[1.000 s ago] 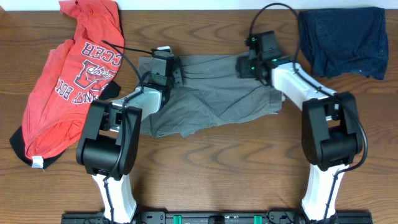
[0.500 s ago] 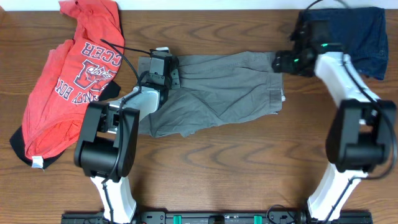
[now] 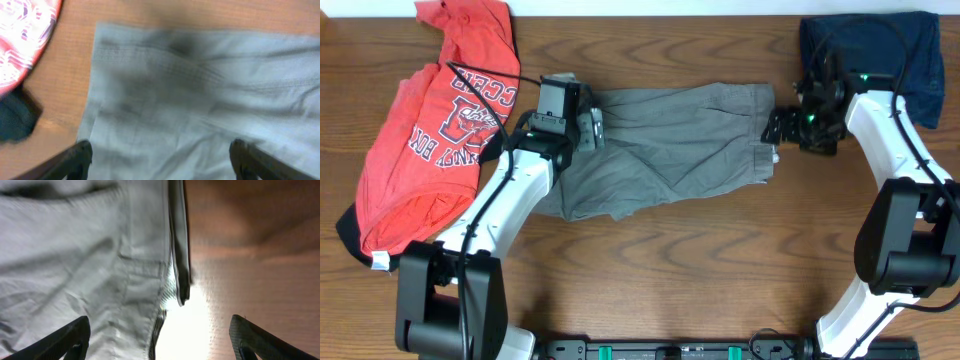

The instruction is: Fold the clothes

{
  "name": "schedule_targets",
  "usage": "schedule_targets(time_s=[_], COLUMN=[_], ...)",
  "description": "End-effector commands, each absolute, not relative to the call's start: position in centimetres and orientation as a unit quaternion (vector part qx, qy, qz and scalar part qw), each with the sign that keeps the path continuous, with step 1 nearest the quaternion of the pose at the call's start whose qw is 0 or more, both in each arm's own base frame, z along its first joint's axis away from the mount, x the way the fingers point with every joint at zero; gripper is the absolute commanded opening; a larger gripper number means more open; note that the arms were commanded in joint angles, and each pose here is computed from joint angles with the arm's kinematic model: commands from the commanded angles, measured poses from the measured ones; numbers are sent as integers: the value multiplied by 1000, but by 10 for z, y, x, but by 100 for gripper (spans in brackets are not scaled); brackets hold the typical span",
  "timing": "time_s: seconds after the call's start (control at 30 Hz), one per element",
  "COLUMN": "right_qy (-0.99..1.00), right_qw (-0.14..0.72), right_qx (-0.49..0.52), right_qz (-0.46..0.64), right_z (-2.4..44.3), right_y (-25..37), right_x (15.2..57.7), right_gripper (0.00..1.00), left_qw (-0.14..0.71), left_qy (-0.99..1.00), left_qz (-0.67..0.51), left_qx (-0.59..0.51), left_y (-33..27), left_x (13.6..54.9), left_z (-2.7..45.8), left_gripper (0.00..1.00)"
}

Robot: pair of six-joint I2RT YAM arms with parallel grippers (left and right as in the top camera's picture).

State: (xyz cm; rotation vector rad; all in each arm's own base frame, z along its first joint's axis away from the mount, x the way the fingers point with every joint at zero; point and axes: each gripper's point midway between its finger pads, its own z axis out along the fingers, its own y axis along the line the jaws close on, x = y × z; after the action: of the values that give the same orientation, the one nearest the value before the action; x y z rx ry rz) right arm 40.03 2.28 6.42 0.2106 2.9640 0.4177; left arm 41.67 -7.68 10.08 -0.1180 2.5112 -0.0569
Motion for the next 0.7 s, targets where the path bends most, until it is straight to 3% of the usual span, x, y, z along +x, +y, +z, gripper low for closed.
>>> schedule_targets(time_s=[0.0,0.27,0.67], right_qy=[981,971,959], right_qw=[52,68,74], right_qx=[96,91,110], right_qz=[161,209,252], right_z=[52,43,17], right_y=[14,18,34], right_x=[392,394,386], right_gripper=[88,89,82], left_qw=[285,243,238], left_qy=[957,969,970], left_qz=[-5,12,13], left_qx=[-48,-53,-53], left_y=[-65,-49,-49], left_x=[406,389,387], left_z=[96,85,84], left_gripper=[91,91,91])
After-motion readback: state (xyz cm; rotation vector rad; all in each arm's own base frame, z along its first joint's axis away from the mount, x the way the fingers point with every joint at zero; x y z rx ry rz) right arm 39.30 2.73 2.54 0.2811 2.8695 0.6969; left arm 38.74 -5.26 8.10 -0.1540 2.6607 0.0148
